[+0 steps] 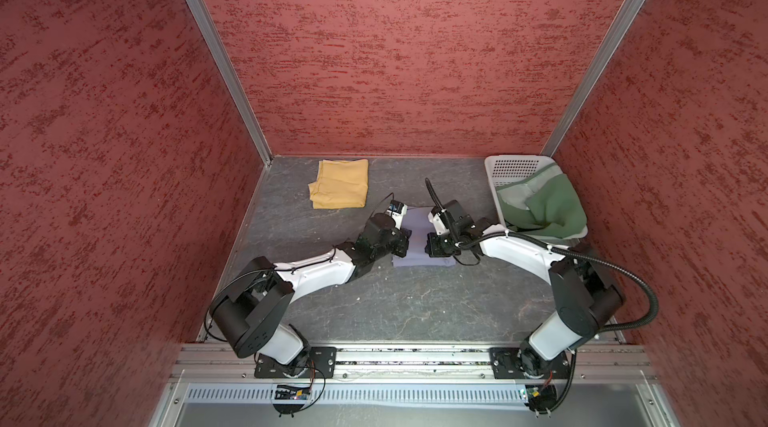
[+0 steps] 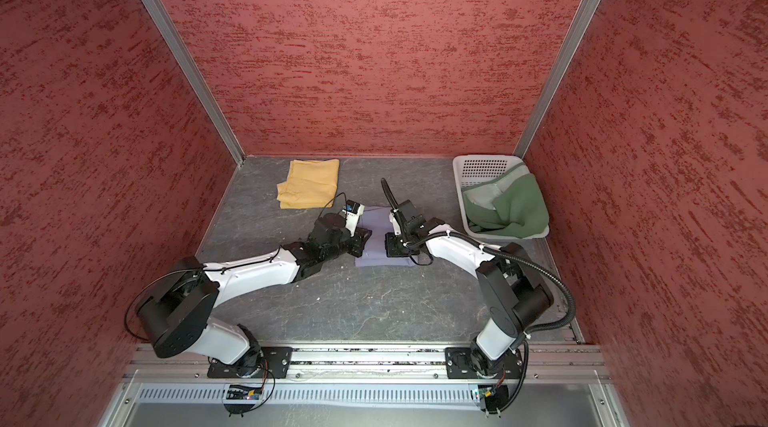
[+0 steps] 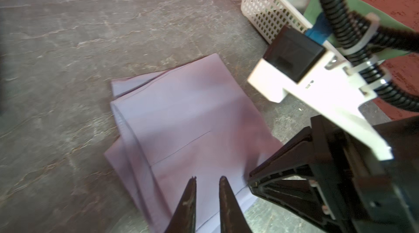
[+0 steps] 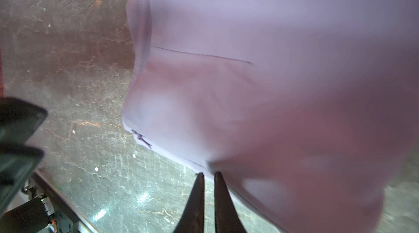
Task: Fold and stack the skirts
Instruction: 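Grasp the folded lavender skirt's opposite sides with both grippers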
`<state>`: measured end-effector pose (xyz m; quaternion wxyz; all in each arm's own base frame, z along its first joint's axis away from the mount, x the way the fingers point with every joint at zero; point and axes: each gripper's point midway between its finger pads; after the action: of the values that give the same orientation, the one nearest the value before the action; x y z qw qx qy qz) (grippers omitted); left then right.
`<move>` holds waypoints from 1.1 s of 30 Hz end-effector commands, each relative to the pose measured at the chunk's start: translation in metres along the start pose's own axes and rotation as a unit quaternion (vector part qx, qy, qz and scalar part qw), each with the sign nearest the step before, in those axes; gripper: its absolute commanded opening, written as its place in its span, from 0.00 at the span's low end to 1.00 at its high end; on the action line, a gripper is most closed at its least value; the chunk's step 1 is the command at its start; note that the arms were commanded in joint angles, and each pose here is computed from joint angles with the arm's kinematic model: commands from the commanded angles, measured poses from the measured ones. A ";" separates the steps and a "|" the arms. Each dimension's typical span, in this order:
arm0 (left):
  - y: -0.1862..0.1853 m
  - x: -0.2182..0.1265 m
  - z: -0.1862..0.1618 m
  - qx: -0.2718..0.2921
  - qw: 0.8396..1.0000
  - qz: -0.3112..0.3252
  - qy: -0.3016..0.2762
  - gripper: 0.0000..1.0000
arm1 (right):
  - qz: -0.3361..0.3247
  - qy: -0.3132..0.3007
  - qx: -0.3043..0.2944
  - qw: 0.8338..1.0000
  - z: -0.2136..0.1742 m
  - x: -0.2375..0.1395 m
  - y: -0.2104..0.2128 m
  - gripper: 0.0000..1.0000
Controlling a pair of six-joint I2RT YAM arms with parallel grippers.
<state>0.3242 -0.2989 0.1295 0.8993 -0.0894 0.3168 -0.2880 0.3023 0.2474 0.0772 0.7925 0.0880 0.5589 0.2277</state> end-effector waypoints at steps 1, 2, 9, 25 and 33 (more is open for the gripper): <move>0.009 0.013 -0.017 -0.023 0.999 0.028 0.035 0.20 | -0.037 -0.043 -0.006 0.998 0.017 -0.022 -0.008 0.11; 0.008 0.017 -0.020 -0.032 0.998 0.028 0.041 0.20 | -0.043 -0.046 -0.005 0.998 0.018 -0.024 -0.010 0.11; -0.003 0.023 -0.044 -0.068 0.993 0.035 0.086 0.20 | -0.064 -0.052 0.023 0.996 0.016 -0.029 -0.033 0.07; 0.021 0.023 -0.111 -0.124 0.976 0.087 0.157 0.19 | -0.132 0.010 0.076 0.988 -0.047 0.011 -0.093 0.02; 0.030 0.020 -0.123 -0.137 0.970 0.102 0.171 0.18 | -0.143 0.009 0.074 0.987 -0.046 0.010 -0.096 0.12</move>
<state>0.2848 -0.2986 0.0347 0.8432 -0.1426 0.4831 -0.1876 0.2921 0.1781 0.0244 0.8047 0.0837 0.5783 0.1049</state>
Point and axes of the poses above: each gripper's point midway between its finger pads, its own x axis out along the fingers, its own y axis along the line the jaws close on, z = x × y, and after that the axes turned 4 degrees about -x, right-handed
